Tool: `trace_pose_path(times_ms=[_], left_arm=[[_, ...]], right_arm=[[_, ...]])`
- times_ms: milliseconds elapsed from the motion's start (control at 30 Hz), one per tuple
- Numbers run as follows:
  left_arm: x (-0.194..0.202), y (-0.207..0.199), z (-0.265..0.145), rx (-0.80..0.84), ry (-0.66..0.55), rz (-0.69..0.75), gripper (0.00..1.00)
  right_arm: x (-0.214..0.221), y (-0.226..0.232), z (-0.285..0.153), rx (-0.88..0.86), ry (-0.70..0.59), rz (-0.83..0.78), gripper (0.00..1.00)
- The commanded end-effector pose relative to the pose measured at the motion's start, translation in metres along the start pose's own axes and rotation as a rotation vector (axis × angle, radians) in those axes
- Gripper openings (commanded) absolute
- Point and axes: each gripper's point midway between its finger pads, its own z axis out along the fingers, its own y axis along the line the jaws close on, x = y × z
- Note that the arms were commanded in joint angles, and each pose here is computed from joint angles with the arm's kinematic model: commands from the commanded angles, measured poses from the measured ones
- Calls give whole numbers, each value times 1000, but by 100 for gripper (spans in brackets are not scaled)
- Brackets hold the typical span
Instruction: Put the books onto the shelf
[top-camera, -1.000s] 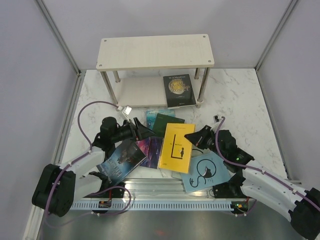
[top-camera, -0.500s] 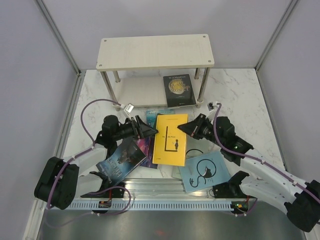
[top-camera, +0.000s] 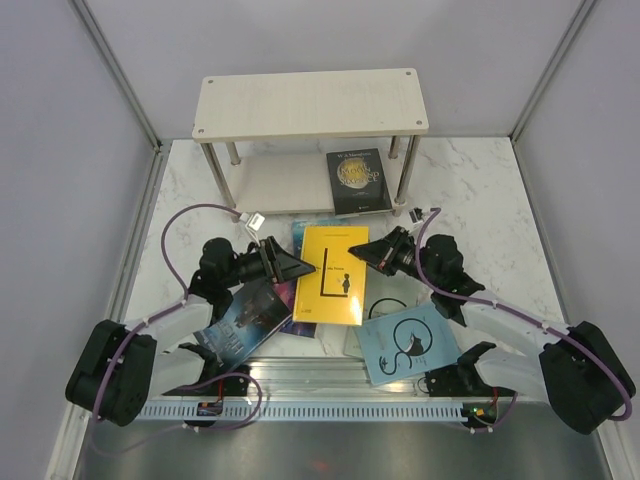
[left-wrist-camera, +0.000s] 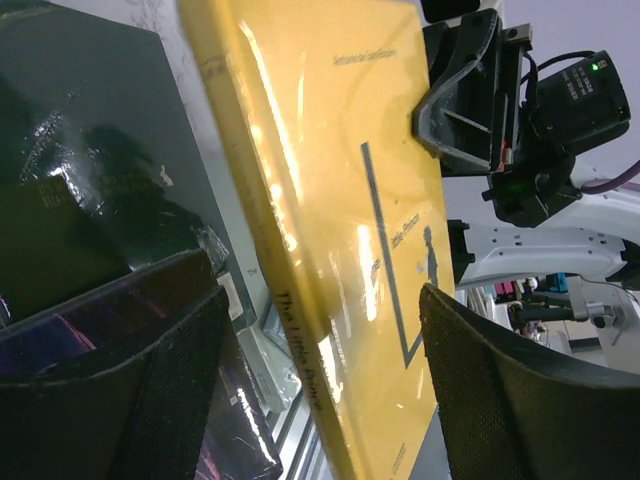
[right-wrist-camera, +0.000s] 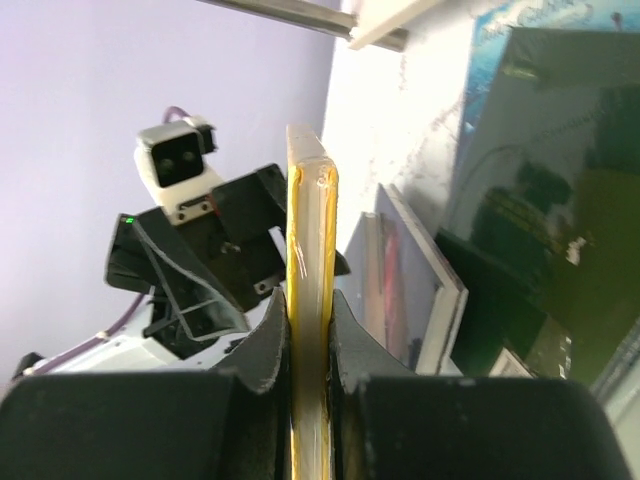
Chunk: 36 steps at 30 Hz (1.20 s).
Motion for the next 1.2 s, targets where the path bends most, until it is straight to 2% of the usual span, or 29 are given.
trace_pose_path(times_ms=[0, 100, 133, 167, 333, 367, 467, 533, 567, 667, 700, 733, 767, 800, 900, 1000, 1167], left_arm=[[2, -3, -3, -2, 3, 56, 80], [-1, -12, -4, 30, -2, 57, 59], [-2, -16, -4, 44, -1, 54, 47], [-6, -27, -4, 85, -10, 49, 44], [-17, -60, -6, 207, -30, 33, 44], [-20, -65, -5, 224, -25, 27, 44], [-18, -68, -4, 243, -4, 30, 44], [-16, -64, -3, 237, 1, 23, 40], [-14, -62, -3, 233, 3, 17, 36], [-12, -57, -3, 223, -1, 13, 7], [-12, -55, -2, 217, 1, 6, 2], [-12, -54, -1, 213, -2, 8, 2], [-14, -51, 0, 202, -15, 4, 2], [-15, -50, 1, 193, -24, 1, 2], [-26, -39, 5, 125, -65, -12, 2], [-40, -41, 6, 93, -123, 0, 2], [-68, -39, 7, 24, -237, -8, 2]], right_arm=[[-17, 68, -8, -257, -29, -26, 0], [-16, 63, -6, -265, -24, -22, 0], [-14, 57, -3, -260, -16, -6, 0], [-17, 61, -4, -296, -28, -17, 0], [-16, 32, 11, -291, -26, 52, 0], [-20, 40, 9, -344, -44, 42, 0], [-24, 39, 13, -386, -55, 73, 0], [-25, 33, 19, -387, -54, 95, 0], [-25, 38, 18, -417, -55, 98, 0], [-24, 32, 19, -435, -54, 118, 0], [-23, 29, 19, -430, -47, 133, 0], [-20, 23, 21, -418, -38, 139, 4], [-19, 21, 21, -413, -32, 141, 18], [-17, 15, 20, -396, -33, 144, 51], [-11, 2, 11, -357, -38, 146, 79], [-2, -15, 2, -306, -34, 163, 85], [12, -23, -21, -295, -34, 212, 86]])
